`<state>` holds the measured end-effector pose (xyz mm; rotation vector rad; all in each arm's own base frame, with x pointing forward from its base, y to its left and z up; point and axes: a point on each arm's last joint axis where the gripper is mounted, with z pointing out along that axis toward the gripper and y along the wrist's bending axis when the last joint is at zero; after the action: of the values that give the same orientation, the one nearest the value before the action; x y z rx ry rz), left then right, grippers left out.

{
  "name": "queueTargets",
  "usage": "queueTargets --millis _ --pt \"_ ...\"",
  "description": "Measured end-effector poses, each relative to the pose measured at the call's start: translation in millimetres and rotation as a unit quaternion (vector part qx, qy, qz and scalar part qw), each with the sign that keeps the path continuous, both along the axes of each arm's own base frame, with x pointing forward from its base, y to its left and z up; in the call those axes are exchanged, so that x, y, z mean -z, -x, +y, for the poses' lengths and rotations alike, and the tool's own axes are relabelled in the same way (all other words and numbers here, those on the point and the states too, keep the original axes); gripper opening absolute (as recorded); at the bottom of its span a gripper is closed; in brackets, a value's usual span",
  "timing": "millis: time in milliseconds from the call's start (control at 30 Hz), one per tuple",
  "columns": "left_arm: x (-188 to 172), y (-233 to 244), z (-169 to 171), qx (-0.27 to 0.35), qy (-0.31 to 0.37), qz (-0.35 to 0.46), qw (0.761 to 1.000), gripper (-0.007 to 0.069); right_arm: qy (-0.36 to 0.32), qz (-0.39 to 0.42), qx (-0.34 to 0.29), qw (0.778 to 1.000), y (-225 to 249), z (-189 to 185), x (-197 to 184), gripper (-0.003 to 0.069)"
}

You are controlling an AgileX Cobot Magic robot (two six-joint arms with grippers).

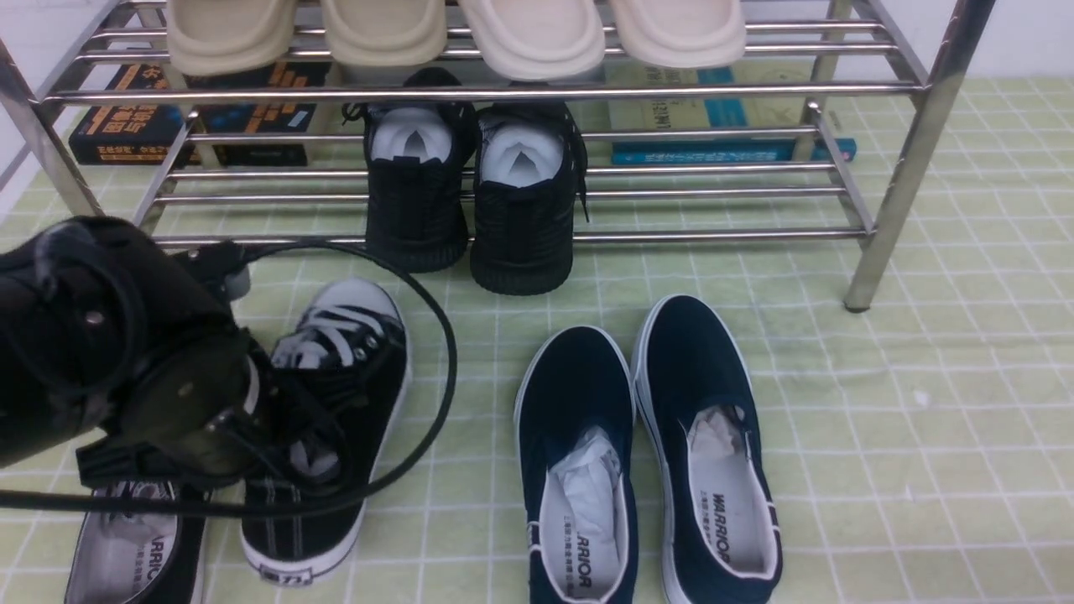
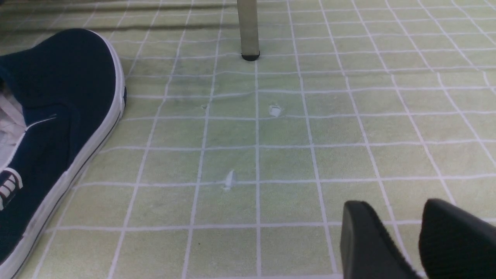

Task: Take the shoes off the shelf with your hand from the green coffee tablecloth.
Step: 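Set the held shoe down on the floor in front of the rack with the left gripper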

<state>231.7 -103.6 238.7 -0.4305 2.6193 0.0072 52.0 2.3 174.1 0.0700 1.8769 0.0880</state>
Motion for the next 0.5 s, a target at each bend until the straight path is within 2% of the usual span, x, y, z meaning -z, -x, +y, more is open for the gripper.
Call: queueTargets --millis 300,500 --pt "23.9 -7.6 -3.9 -0.002 -0.031 0.042 0.999 0.0013 0.000 0.000 0.000 1.000 0.0 0.0 0.0 0.0237" --pt "25.4 -7.1 -2.8 -0.005 -0.040 0.051 0.998 0.0019 0.000 0.000 0.000 1.000 0.0 0.0 0.0 0.0237"
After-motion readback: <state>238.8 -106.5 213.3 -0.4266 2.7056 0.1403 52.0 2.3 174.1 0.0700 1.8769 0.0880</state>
